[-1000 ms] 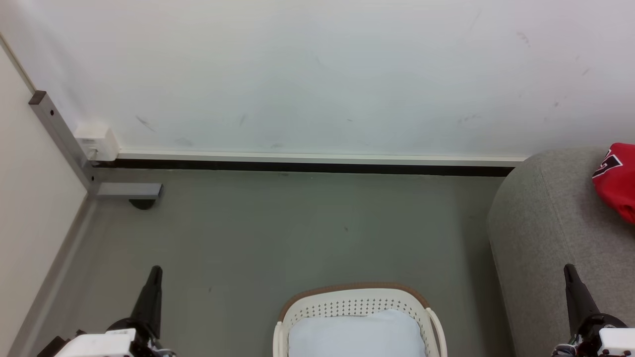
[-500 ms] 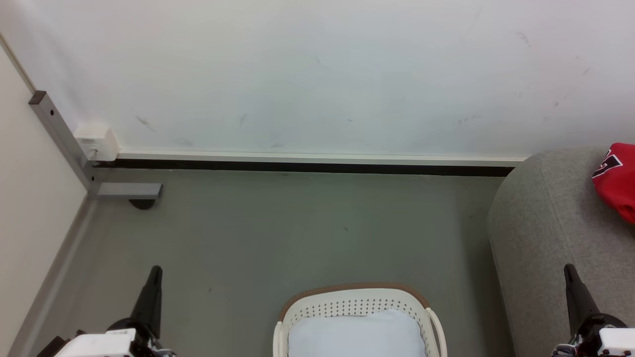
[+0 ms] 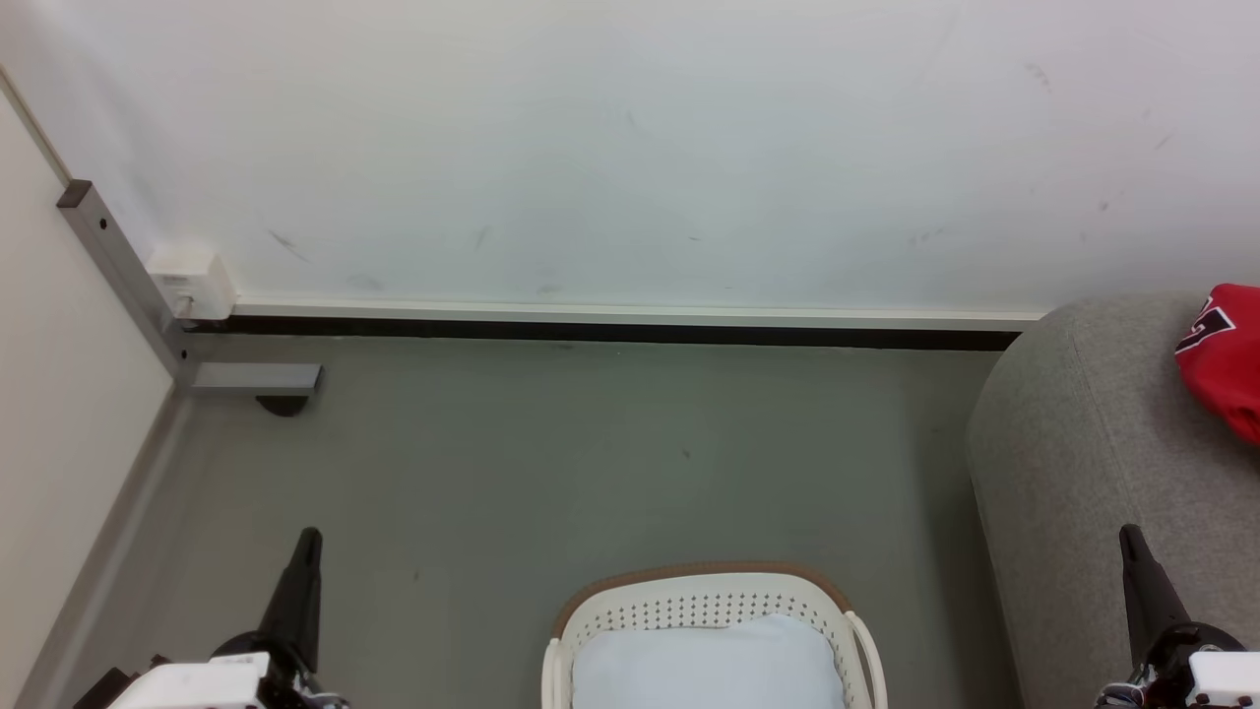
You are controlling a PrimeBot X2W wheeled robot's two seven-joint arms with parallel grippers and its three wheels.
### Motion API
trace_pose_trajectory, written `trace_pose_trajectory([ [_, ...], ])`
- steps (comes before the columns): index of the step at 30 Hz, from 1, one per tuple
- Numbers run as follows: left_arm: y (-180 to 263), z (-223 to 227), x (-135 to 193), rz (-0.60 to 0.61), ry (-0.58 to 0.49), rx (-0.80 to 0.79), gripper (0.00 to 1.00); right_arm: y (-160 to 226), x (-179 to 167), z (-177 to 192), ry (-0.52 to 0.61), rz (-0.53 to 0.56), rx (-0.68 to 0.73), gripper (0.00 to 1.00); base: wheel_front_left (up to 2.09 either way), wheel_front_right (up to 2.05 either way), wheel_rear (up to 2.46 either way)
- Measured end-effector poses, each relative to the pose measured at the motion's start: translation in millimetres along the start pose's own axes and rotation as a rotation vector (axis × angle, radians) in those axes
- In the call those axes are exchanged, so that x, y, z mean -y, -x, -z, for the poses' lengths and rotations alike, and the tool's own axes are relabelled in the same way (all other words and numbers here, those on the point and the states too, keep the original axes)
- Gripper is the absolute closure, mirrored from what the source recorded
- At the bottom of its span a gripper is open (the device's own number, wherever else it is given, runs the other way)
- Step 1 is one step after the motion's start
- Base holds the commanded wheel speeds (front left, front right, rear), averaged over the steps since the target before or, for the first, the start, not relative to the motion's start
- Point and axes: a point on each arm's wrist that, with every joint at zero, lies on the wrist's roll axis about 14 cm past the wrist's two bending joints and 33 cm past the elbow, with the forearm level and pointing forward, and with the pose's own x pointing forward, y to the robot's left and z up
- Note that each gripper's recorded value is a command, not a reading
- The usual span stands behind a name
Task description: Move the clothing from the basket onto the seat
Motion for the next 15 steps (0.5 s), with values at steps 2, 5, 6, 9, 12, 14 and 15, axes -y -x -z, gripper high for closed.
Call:
trace_pose_trajectory([
  [2,0.0,0.0,0.0,0.0,0.0,0.0,1.0,0.0,0.0,0.0,0.0,0.0,0.0,1.0,0.0,0.0,0.0],
  [5,0.0,0.0,0.0,0.0,0.0,0.0,1.0,0.0,0.0,-0.1,0.0,0.0,0.0,1.0,0.0,0.0,0.0],
  [6,0.0,0.0,0.0,0.0,0.0,0.0,1.0,0.0,0.0,-0.1,0.0,0.0,0.0,1.0,0.0,0.0,0.0],
  [9,0.0,0.0,0.0,0.0,0.0,0.0,1.0,0.0,0.0,-0.1,0.0,0.0,0.0,1.0,0.0,0.0,0.0],
  [12,0.0,0.0,0.0,0.0,0.0,0.0,1.0,0.0,0.0,-0.1,0.0,0.0,0.0,1.0,0.0,0.0,0.0],
  [14,0.0,0.0,0.0,0.0,0.0,0.0,1.0,0.0,0.0,-0.1,0.001,0.0,0.0,1.0,0.0,0.0,0.0],
  [15,0.0,0.0,0.0,0.0,0.0,0.0,1.0,0.0,0.0,-0.1,0.0,0.0,0.0,1.0,0.0,0.0,0.0],
])
